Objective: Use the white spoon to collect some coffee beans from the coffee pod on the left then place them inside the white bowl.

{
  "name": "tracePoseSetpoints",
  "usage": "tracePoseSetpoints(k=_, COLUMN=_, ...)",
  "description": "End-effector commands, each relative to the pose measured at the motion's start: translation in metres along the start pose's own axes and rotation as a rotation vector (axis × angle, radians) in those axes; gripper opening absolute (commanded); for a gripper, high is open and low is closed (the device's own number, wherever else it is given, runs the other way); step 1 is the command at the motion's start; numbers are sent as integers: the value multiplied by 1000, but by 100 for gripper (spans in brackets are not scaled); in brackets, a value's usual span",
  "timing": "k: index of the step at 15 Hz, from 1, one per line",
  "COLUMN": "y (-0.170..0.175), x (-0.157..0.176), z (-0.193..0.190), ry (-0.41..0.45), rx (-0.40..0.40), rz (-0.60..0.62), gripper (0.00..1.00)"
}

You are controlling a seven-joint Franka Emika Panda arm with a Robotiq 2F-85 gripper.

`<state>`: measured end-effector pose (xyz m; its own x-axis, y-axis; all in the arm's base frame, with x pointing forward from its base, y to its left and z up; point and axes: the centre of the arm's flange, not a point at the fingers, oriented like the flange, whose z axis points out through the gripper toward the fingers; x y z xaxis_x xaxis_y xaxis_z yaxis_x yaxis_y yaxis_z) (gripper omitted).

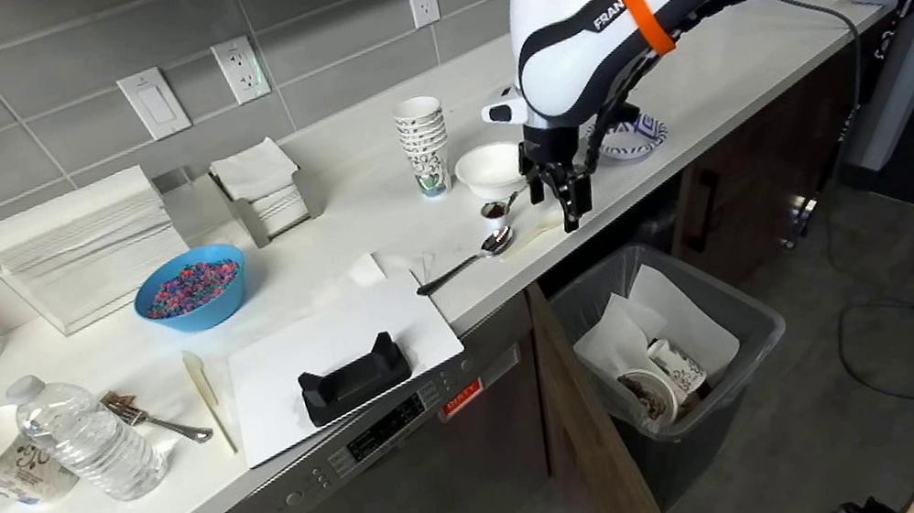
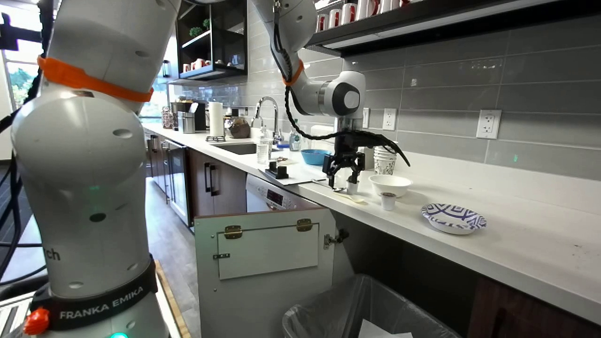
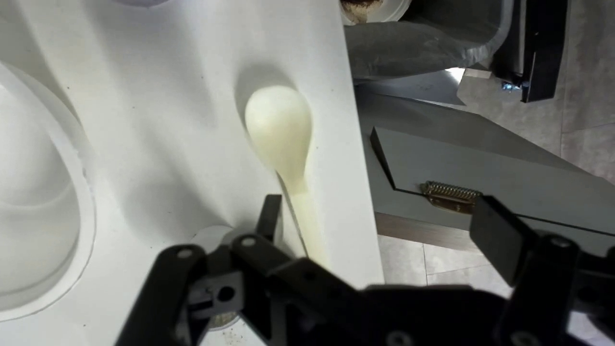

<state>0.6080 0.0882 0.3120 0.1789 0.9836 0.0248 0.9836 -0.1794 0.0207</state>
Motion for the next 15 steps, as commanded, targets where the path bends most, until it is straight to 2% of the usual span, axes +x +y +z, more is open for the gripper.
tracePoseSetpoints(k=1, y=14, x=4, z=18, ry=16, rx=-7, rz=2, gripper=100)
tracePoseSetpoints(k=7, y=20, x=8, z=38, ry=48, rx=-82, rz=36, gripper=100)
tracePoseSetpoints(k=12, y=24, x=7, z=41, ry=62, rx=-104, rz=48, gripper=100)
tracePoseSetpoints(k=13, y=24, x=6, z=41, ry=62, rx=-103, rz=49, gripper=98)
tracePoseSetpoints(k=14, y=24, x=6, z=41, ry=63, rx=-103, rz=50, gripper=89)
tracePoseSetpoints(k=15, y=24, x=6, z=41, ry=63, rx=-103, rz=51, gripper=86)
